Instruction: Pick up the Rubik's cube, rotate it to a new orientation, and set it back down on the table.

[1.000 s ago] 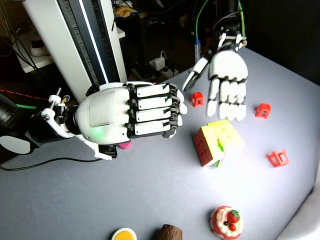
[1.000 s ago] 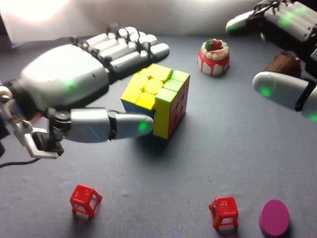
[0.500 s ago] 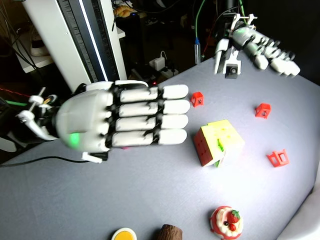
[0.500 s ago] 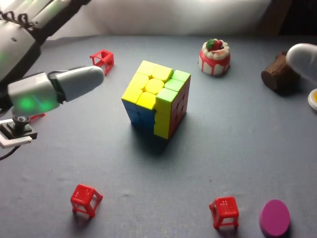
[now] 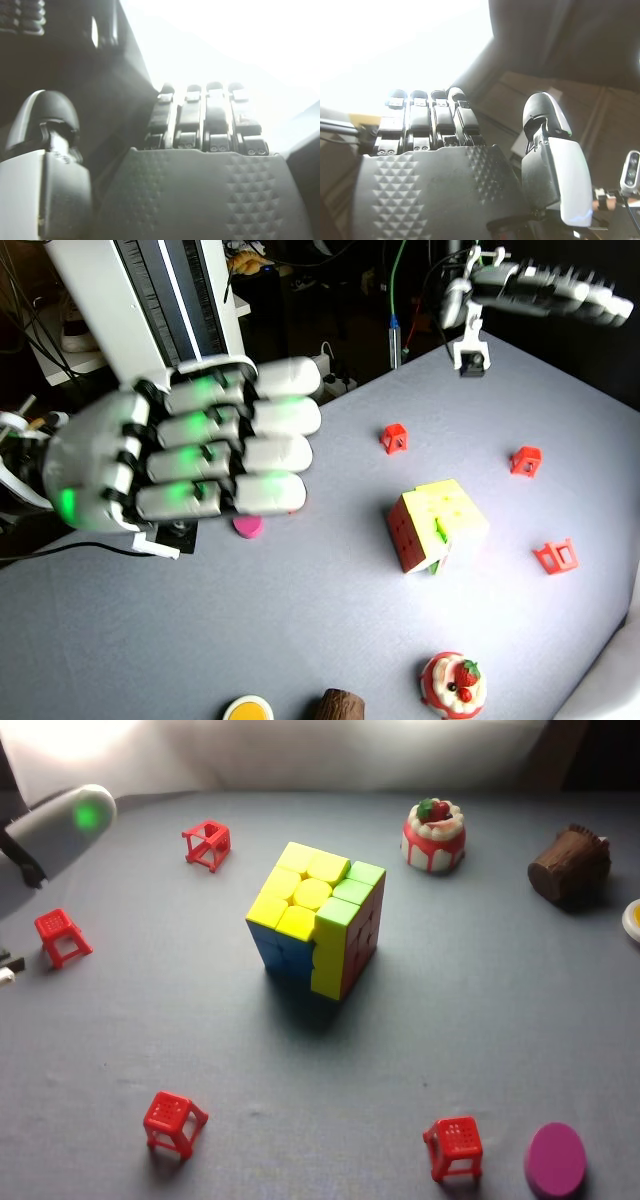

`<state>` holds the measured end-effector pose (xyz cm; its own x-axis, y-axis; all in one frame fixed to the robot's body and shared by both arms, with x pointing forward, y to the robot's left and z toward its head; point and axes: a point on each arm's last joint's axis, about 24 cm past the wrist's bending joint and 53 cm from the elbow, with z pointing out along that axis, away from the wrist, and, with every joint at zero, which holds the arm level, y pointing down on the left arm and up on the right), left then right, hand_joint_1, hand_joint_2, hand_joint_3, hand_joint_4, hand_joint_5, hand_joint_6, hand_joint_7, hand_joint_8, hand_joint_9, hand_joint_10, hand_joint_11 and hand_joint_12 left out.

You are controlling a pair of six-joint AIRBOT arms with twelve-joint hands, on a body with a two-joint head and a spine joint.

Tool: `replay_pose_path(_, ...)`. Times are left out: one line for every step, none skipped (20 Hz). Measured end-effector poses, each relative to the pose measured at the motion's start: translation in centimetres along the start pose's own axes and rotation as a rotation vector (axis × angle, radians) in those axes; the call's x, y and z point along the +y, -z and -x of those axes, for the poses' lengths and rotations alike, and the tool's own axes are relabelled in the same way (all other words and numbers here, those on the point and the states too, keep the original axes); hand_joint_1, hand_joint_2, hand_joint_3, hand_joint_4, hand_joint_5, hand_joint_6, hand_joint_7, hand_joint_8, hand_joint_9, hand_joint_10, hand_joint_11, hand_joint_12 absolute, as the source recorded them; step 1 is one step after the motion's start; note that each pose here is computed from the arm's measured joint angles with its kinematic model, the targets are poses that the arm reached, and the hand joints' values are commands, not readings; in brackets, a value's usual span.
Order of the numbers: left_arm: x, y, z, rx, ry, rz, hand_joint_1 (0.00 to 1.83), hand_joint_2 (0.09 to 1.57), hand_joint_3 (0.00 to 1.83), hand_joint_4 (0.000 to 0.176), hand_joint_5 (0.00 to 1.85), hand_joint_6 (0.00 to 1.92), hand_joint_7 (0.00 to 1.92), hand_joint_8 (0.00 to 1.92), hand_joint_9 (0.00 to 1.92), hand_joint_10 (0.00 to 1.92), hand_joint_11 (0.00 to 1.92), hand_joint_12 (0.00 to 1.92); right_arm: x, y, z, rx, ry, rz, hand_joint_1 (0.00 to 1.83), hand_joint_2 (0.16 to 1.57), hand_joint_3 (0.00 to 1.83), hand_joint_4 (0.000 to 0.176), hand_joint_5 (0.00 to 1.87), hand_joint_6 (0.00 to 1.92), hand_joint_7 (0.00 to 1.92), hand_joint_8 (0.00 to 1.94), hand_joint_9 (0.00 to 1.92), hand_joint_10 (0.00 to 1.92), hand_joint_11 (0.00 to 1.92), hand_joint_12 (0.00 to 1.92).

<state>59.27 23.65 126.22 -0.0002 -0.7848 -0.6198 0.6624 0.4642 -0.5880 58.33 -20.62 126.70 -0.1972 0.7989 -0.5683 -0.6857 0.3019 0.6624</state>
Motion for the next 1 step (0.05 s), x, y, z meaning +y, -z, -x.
replay_pose_path(-0.26,-0.05,0.00,0.000,0.001,-0.010,0.26,1.18,0.00,0.069,0.00,0.00,0.00,0.00,0.00,0.00,0.00,0.00,0.49,0.04,0.52,-0.011,0.005,0.012,0.00,1.28,0.00,0.000,0.00,0.00,0.00,0.00,0.00,0.00,0.00,0.00)
